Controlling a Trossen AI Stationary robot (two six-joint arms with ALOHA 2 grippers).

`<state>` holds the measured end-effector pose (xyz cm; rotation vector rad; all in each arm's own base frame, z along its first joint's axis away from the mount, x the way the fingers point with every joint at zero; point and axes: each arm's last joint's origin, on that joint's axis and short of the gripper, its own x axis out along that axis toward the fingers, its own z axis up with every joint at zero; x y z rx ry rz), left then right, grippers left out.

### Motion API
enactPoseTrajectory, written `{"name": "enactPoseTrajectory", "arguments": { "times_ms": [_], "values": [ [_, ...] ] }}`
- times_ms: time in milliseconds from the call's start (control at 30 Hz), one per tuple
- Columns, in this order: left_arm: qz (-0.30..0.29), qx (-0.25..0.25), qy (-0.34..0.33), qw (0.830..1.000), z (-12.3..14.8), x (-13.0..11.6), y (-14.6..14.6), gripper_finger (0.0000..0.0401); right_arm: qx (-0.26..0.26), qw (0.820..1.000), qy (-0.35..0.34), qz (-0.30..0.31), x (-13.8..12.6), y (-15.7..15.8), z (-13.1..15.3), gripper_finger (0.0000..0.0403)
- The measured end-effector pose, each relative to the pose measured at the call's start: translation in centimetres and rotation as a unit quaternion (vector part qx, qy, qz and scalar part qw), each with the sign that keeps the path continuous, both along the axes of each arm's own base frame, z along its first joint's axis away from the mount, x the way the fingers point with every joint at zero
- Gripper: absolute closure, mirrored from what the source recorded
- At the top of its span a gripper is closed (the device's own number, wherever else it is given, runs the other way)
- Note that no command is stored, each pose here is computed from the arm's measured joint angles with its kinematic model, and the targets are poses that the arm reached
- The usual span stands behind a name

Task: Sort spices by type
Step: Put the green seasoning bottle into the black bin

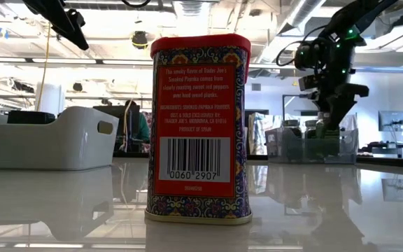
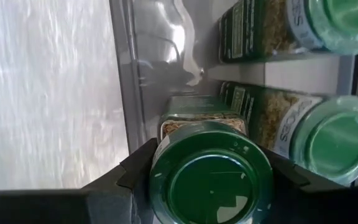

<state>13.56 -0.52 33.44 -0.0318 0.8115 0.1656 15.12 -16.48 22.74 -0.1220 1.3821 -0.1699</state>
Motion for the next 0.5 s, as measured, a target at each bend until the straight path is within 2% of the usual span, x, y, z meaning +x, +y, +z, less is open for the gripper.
{"name": "enactPoseTrajectory", "arguments": {
  "times_ms": [500],
  "values": [
    [-0.003,0.005,0.001,1.0,0.01,0.0,0.01,0.0132,-0.021,0.999,0.035,-0.015,-0.37,-0.14,-0.03,0.0184]
  ]
}}
